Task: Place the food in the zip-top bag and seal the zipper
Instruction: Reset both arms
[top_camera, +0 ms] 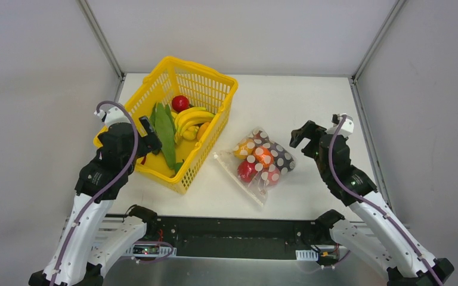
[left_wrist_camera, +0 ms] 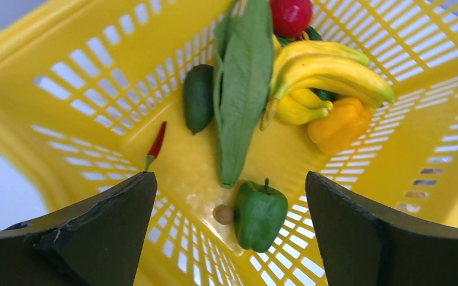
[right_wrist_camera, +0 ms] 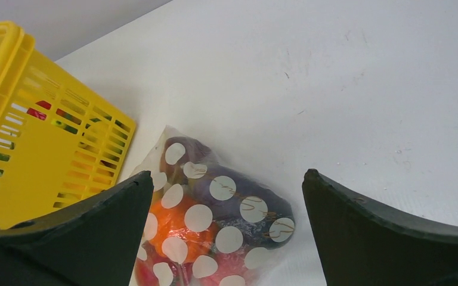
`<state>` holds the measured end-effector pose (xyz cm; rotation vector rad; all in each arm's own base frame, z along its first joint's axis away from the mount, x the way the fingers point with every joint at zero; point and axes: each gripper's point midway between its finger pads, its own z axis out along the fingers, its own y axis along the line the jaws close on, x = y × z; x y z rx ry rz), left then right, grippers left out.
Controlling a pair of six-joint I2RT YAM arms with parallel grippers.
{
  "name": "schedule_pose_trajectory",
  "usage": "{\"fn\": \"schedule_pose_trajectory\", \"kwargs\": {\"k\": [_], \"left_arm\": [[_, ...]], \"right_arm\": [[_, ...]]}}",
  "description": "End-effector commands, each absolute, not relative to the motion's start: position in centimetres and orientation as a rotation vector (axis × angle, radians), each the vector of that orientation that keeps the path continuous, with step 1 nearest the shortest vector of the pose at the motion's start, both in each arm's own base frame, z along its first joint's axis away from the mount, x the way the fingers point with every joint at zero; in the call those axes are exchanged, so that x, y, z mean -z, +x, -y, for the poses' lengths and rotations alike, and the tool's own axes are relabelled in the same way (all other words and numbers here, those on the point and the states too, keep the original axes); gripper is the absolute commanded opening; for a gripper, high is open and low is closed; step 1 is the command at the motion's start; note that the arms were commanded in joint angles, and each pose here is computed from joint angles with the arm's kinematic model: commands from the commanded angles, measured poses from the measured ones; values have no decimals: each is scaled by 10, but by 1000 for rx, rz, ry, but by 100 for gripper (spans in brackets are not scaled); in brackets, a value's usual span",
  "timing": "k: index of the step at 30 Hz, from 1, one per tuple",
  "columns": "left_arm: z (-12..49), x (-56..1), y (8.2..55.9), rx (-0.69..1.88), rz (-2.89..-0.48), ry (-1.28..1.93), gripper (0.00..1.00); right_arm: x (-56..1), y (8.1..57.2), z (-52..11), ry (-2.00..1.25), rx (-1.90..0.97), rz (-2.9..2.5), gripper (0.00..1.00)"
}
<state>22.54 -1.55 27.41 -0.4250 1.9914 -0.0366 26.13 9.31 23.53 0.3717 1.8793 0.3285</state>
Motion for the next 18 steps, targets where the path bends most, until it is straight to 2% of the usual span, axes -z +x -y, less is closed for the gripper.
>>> {"fn": "schedule_pose_trajectory", "kwargs": {"k": [1,10,18], "left_arm": [[-18,-284,207,-118,-1947,-569,99],[-27,-291,195,-102,-1869,-577,99],[-26,-292,200,-136,-1902,-565,99]], "right_arm": [[-236,261,-83,365,-270,-1868,100],[-221,256,-88,441,-351,-1862,100],[-224,254,-85,460,-360,-1845,100]]}}
